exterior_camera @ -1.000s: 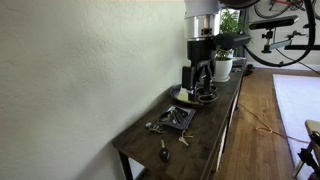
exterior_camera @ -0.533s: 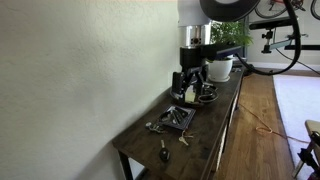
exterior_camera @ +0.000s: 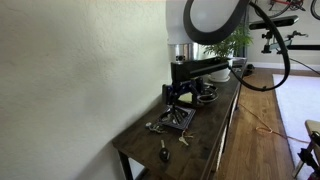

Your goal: Put the car key on the tray

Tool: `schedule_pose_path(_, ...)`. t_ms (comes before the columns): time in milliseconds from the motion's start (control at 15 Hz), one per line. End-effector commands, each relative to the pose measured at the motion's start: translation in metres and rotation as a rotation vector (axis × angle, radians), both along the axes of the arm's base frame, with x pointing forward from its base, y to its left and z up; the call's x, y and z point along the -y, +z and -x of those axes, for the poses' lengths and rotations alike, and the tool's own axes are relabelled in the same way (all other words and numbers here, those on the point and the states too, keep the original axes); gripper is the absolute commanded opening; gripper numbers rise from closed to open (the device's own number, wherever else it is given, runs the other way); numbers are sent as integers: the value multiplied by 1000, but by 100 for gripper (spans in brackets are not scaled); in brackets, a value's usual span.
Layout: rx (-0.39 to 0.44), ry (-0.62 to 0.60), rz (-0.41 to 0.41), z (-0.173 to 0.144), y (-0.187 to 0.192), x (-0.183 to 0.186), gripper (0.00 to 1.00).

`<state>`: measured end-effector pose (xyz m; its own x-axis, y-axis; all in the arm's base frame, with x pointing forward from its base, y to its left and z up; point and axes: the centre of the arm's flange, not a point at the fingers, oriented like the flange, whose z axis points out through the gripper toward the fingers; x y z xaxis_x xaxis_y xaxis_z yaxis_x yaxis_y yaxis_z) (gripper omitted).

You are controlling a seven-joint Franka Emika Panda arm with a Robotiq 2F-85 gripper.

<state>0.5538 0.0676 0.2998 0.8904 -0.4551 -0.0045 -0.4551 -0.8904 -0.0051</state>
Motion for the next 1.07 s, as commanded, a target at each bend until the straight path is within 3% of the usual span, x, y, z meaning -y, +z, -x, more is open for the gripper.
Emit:
schedule_pose_path(0,-2,-112,-1,-17,-15,-18,100)
schedule_pose_path(533,-13,-241,-19,-31,-49,-53,100)
schedule_pose_path(1000,-41,-212,-23,-30,-56,-58,100)
